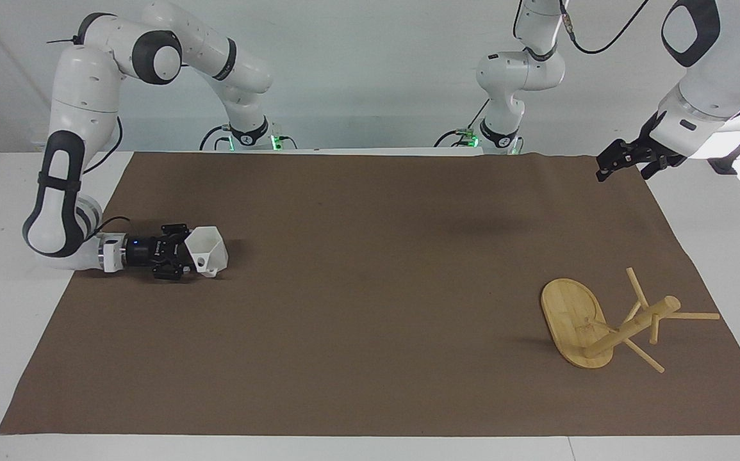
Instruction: Hang cup on rack
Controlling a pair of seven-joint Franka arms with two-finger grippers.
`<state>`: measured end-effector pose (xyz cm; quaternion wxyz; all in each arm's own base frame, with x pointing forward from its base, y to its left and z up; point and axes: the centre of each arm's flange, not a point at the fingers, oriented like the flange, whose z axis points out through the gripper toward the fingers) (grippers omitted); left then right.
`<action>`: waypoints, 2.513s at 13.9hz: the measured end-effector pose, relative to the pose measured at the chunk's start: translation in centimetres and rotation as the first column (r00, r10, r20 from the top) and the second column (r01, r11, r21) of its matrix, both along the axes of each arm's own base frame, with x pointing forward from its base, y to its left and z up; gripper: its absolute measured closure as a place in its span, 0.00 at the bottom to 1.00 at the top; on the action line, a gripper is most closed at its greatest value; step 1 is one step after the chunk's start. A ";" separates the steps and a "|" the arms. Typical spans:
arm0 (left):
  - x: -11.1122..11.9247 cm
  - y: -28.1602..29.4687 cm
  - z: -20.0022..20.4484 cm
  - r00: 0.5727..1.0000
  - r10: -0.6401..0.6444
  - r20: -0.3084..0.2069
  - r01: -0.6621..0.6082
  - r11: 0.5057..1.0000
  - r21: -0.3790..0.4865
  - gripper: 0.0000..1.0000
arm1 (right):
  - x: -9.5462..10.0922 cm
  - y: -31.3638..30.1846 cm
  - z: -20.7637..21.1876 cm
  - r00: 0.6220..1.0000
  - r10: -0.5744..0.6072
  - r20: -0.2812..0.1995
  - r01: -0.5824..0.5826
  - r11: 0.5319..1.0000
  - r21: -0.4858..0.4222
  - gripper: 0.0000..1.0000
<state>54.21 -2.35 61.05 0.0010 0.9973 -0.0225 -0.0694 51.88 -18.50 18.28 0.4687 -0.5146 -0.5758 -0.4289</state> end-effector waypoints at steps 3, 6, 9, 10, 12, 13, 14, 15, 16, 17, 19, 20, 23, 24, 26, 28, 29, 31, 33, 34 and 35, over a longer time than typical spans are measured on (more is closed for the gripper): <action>0.0 0.0 0.0 1.000 0.000 0.000 0.000 1.000 0.000 0.00 | -0.1 0.3 0.0 1.000 -0.006 0.012 0.006 1.000 0.001 0.00; 0.0 0.0 0.0 1.000 0.000 0.000 0.000 1.000 0.000 0.00 | 0.4 0.2 0.2 0.998 -0.048 0.030 0.048 0.999 0.008 0.00; 0.0 0.0 0.0 1.000 0.000 0.000 0.000 1.000 0.000 0.00 | 1.0 1.5 0.2 0.998 -0.047 0.037 0.047 0.999 0.015 0.00; 0.0 0.0 0.0 1.000 0.000 0.000 0.000 1.000 0.000 0.00 | 1.2 2.0 0.2 0.998 -0.040 0.038 0.039 0.999 0.015 0.00; 0.0 0.0 0.0 1.000 0.000 0.000 0.000 1.000 0.000 0.00 | 1.3 2.6 0.2 0.999 -0.028 0.047 0.027 0.999 0.017 0.00; 0.0 0.0 0.0 1.000 0.000 0.000 0.000 1.000 0.000 0.00 | 1.3 2.6 0.1 0.998 -0.028 0.049 0.027 0.999 0.018 0.00; 0.0 0.0 0.0 1.000 0.000 0.000 0.000 1.000 0.000 0.00 | 1.2 2.5 0.1 0.998 -0.028 0.052 0.027 0.999 0.018 0.00; 0.0 0.0 0.0 1.000 0.000 0.000 0.000 1.000 0.000 0.00 | 1.1 2.5 0.0 0.998 -0.027 0.057 0.026 0.999 0.020 0.00; 0.0 0.0 0.0 1.000 0.000 0.000 0.000 1.000 0.000 0.00 | 0.9 2.6 -0.1 0.998 -0.026 0.063 0.024 0.999 0.024 0.00; 0.0 0.0 0.0 1.000 0.000 0.000 0.000 1.000 0.000 0.00 | 0.6 2.8 -0.4 0.997 -0.024 0.067 0.022 0.999 0.029 0.00; 0.0 0.0 0.0 1.000 0.000 0.000 0.000 1.000 0.000 0.00 | 0.2 3.0 -0.7 0.998 -0.025 0.058 0.023 0.999 0.035 0.00; 0.0 0.0 0.0 1.000 0.000 0.000 0.000 1.000 0.000 0.00 | 0.2 3.0 -0.7 0.998 -0.025 0.057 0.023 0.999 0.035 0.00; 0.0 0.0 0.0 1.000 0.000 0.000 0.000 1.000 0.000 0.00 | 0.1 3.0 -0.6 0.998 -0.024 0.057 0.022 0.999 0.037 0.00; 0.0 0.0 0.0 1.000 0.000 0.000 0.000 1.000 0.000 0.00 | 0.1 3.1 -0.5 0.998 -0.023 0.059 0.021 0.999 0.037 0.00; 0.0 0.0 0.0 1.000 0.000 0.000 0.000 1.000 0.000 0.00 | 0.3 3.6 -0.3 0.998 -0.013 0.061 0.010 0.999 0.039 0.04; 0.0 0.0 0.0 1.000 0.000 0.000 0.000 1.000 0.000 0.00 | 0.5 4.5 -0.2 0.998 0.004 0.063 -0.006 0.999 0.038 0.13; 0.0 0.0 0.0 1.000 0.000 0.000 0.000 1.000 0.000 0.00 | 0.6 4.8 -0.2 0.998 0.010 0.063 -0.013 0.999 0.038 0.20; 0.0 0.0 0.0 1.000 0.000 0.000 0.000 1.000 0.000 0.00 | 0.7 5.3 -0.2 0.998 0.018 0.063 -0.021 0.999 0.036 0.20; 0.0 0.0 0.0 1.000 0.000 0.000 0.000 1.000 0.000 0.00 | 1.0 5.8 0.0 0.998 0.024 0.054 -0.027 0.999 0.038 0.20; 0.0 0.0 0.0 1.000 0.000 0.000 0.000 1.000 0.000 0.00 | 1.5 6.9 0.7 0.998 0.035 0.049 -0.037 0.998 0.041 0.20; 0.0 0.0 0.0 1.000 0.000 0.000 0.000 1.000 0.000 0.00 | 2.4 8.6 1.9 0.999 0.035 0.039 -0.037 0.998 0.043 0.20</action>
